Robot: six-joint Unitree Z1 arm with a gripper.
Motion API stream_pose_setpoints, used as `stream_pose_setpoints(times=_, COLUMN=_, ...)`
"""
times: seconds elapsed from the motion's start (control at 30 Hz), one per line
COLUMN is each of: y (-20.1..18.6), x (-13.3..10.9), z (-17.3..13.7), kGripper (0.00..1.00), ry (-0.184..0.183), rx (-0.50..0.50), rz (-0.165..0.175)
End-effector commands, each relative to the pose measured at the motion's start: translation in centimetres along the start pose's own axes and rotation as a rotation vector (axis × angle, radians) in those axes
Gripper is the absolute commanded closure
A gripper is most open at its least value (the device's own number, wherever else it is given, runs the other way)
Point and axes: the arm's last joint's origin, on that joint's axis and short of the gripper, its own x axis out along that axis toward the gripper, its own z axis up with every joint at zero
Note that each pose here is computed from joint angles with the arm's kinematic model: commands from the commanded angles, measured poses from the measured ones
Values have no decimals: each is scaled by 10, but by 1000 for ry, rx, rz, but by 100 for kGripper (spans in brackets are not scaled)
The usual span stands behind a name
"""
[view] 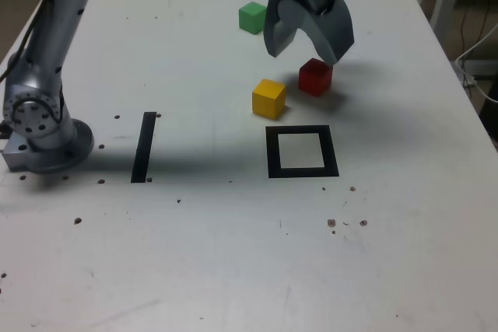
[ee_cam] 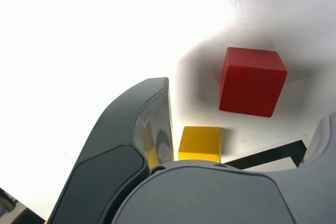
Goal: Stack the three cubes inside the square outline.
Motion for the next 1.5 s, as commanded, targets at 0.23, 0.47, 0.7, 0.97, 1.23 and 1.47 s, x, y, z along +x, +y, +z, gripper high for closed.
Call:
stream_pose_setpoints(times=0.23, y=9, x=19, z=14, kGripper=10, ry=6, rx=39, rz=-51)
stream_pose_setpoints(times=0.47, y=11, x=33, z=22, kGripper=19, ry=22, rx=55, rz=-81)
stream_pose_setpoints(times=0.7, y=8, x=34, z=27, kGripper=51, ry=37, rx=56, rz=-65)
stream_pose_setpoints(times=0.97, y=4, x=37, z=33, kGripper=70, ry=47, rx=66, rz=-62)
stream_pose_setpoints(times=1.23, y=2, x=37, z=36, kGripper=70, ry=51, rx=66, rz=-64)
stream_pose_setpoints(times=1.47, y=-1, x=33, z=37, kGripper=70, ry=49, rx=60, rz=-57)
